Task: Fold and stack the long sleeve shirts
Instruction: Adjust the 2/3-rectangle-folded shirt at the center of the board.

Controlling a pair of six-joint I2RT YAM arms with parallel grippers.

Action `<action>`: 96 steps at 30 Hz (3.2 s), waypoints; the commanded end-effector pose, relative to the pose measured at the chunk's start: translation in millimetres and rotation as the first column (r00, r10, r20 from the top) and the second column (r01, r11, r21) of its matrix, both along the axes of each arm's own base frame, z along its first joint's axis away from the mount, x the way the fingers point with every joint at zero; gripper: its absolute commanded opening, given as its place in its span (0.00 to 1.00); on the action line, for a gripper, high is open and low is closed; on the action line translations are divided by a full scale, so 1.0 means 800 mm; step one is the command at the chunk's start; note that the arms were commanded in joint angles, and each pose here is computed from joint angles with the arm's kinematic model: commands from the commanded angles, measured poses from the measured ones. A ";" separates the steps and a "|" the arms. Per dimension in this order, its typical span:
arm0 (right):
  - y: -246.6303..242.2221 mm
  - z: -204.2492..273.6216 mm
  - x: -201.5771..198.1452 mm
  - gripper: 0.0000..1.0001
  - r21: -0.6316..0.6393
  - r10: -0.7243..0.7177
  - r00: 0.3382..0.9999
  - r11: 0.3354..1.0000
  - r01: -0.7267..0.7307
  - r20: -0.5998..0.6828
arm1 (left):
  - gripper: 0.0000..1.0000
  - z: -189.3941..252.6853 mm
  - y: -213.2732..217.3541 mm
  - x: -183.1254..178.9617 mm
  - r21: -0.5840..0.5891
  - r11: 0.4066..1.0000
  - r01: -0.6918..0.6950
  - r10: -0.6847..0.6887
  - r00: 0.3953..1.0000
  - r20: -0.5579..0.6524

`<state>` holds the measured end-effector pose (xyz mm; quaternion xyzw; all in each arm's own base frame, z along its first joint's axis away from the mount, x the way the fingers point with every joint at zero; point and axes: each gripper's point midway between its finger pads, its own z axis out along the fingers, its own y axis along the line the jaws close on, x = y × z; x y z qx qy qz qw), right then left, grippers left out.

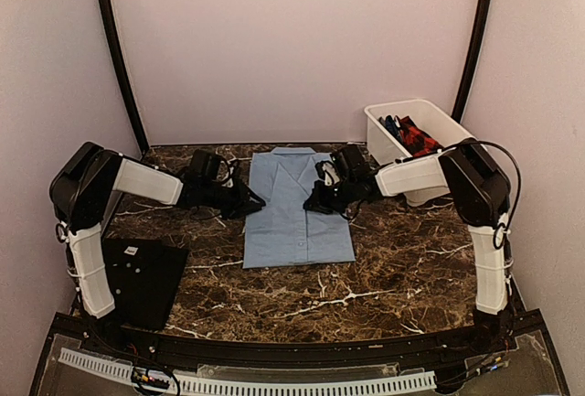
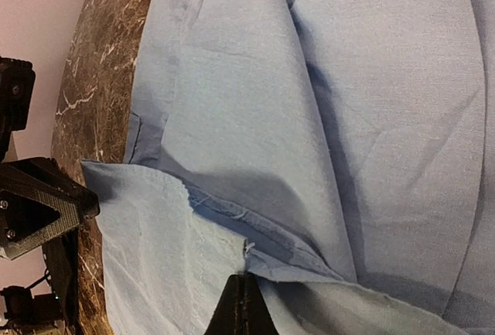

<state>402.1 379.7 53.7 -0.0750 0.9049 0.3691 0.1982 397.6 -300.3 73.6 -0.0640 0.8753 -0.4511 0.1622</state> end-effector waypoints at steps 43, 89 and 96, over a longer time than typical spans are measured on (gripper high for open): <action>-0.066 0.010 0.018 0.32 -0.207 -0.023 0.992 0.977 0.048 0.125 | 0.20 0.060 0.038 0.012 0.133 0.991 0.014 -0.031 0.991 0.127; -0.147 -0.004 -0.190 0.30 -0.213 -0.043 0.999 0.976 0.042 -0.004 | 0.20 -0.045 0.057 -0.224 0.152 0.982 0.112 -0.088 0.984 -0.156; -0.138 -0.007 -0.191 0.29 -0.218 -0.042 0.999 0.975 0.042 0.002 | 0.20 -0.048 0.051 -0.220 0.156 0.981 0.118 -0.093 0.983 -0.161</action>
